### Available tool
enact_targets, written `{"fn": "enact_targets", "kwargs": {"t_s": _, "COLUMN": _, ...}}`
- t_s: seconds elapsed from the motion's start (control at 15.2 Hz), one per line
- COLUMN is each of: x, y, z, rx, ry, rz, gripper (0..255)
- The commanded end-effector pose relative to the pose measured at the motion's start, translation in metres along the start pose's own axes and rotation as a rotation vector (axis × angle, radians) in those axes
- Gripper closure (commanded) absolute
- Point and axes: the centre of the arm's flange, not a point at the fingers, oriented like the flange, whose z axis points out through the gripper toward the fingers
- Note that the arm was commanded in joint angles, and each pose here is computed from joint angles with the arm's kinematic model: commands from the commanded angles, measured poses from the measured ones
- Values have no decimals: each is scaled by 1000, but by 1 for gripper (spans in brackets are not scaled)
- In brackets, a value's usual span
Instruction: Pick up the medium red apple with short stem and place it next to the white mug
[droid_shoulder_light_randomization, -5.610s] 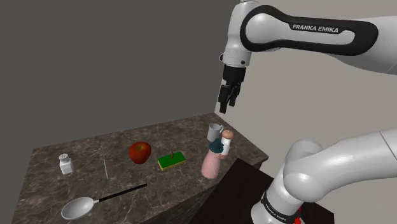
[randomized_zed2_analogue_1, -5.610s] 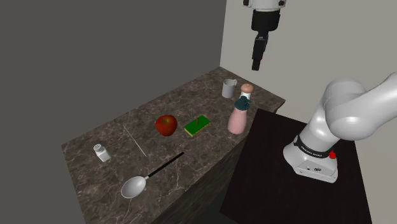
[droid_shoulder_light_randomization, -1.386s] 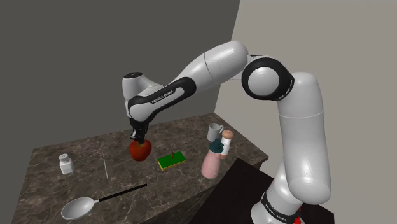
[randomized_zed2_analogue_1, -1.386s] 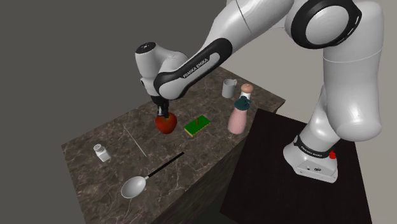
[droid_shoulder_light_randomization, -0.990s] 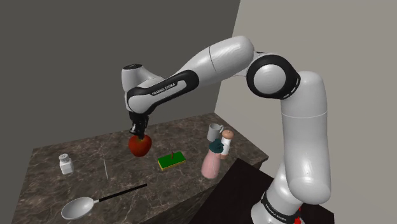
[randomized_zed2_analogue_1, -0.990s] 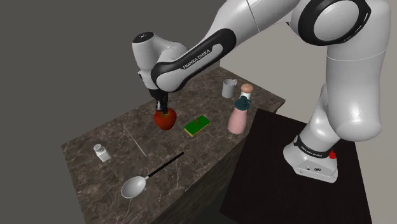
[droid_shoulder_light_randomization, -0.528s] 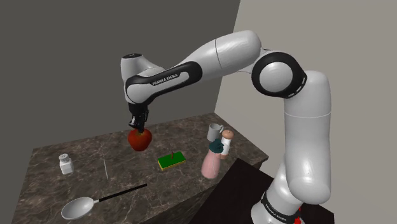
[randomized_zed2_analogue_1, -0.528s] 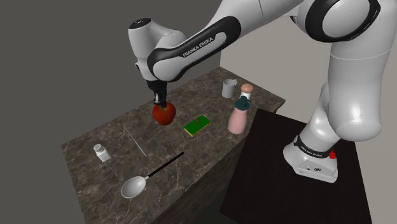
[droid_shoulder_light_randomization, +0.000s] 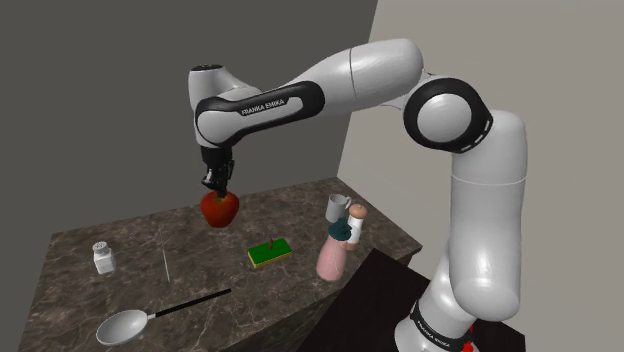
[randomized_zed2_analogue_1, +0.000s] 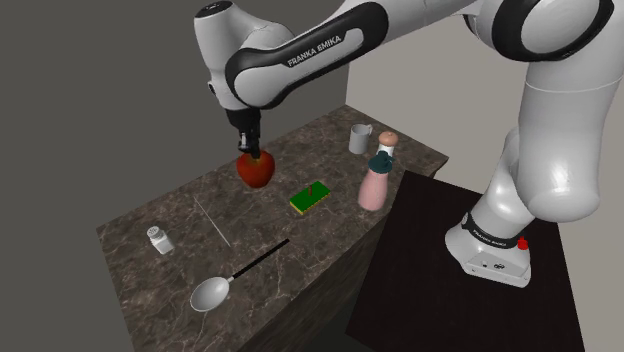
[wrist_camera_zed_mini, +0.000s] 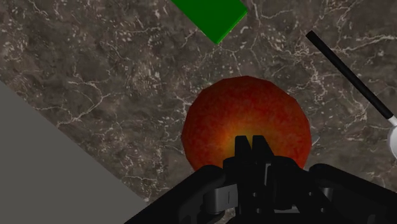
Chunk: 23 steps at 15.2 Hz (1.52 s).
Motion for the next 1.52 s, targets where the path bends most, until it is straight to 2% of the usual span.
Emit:
{"fn": "enact_targets", "kwargs": {"t_s": 0.0, "x": 0, "y": 1, "z": -11, "rx": 0, "ry": 0, "rz": 0, "gripper": 255}}
{"fn": "enact_targets", "kwargs": {"t_s": 0.59, "x": -1, "y": 4, "z": -57, "rx": 0, "ry": 0, "rz": 0, "gripper": 255}}
{"fn": "enact_targets", "kwargs": {"t_s": 1.45, "x": -83, "y": 154, "z": -44, "rx": 0, "ry": 0, "rz": 0, "gripper": 255}}
